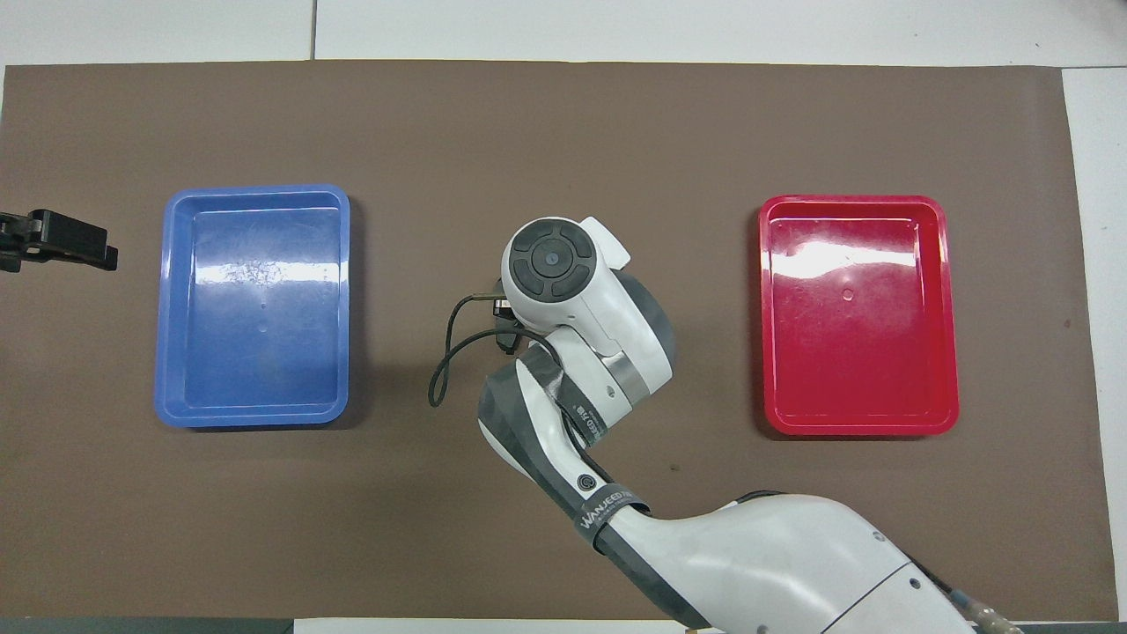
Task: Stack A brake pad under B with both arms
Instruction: 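Lower the curved pad onto the flat pad and open the right gripper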
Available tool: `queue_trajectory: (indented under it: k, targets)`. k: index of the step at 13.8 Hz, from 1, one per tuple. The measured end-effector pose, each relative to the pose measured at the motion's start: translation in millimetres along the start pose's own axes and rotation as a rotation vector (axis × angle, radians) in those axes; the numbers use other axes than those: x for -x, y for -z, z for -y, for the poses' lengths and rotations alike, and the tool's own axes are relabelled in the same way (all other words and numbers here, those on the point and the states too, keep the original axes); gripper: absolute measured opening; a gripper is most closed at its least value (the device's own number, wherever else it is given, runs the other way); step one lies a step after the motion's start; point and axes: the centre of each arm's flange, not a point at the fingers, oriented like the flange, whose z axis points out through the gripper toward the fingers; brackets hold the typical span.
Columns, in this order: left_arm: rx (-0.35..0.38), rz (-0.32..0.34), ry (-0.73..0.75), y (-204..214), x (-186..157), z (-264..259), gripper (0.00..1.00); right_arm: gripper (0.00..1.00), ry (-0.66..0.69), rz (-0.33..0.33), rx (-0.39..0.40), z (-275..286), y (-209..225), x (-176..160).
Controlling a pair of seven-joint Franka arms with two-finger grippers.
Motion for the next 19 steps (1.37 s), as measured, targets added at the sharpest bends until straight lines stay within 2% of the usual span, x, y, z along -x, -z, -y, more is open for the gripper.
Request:
queue_trajectory:
  k: [3, 6, 19]
  targets:
    - [0.004, 0.049, -0.009, -6, 5, -5, 1.0, 0.43, 0.016, -0.01, -0.007, 11, -14, 5]
    - [0.005, 0.067, -0.014, -13, 6, -6, 1.0, 0.43, 0.002, -0.014, -0.012, 17, -22, 5]
    - [0.005, 0.069, -0.014, -14, 6, -6, 1.0, 0.43, -0.001, -0.038, -0.033, 25, -31, 5]
